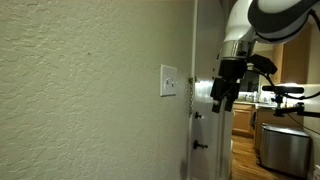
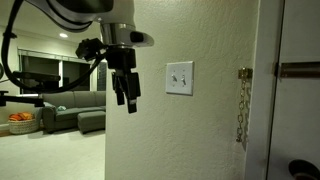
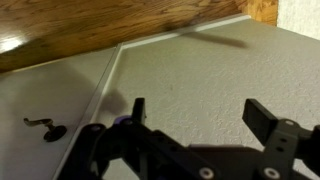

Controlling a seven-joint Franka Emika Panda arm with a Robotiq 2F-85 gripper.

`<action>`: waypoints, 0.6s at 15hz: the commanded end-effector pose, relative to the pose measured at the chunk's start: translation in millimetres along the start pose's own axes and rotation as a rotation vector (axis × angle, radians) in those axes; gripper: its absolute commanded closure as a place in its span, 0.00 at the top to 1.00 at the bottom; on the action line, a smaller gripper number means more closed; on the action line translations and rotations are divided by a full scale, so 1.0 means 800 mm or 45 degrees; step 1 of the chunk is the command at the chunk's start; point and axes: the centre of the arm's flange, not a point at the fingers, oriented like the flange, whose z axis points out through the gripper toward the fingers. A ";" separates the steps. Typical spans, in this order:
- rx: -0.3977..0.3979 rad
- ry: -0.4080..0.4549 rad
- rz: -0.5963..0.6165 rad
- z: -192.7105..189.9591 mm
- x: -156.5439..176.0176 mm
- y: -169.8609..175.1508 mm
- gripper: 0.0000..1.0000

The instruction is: Turn on the light switch on the right

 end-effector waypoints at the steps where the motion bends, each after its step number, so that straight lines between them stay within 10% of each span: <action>1: 0.000 -0.002 0.000 0.001 0.005 -0.001 1.00; 9: -0.005 -0.004 0.007 0.005 0.010 0.000 1.00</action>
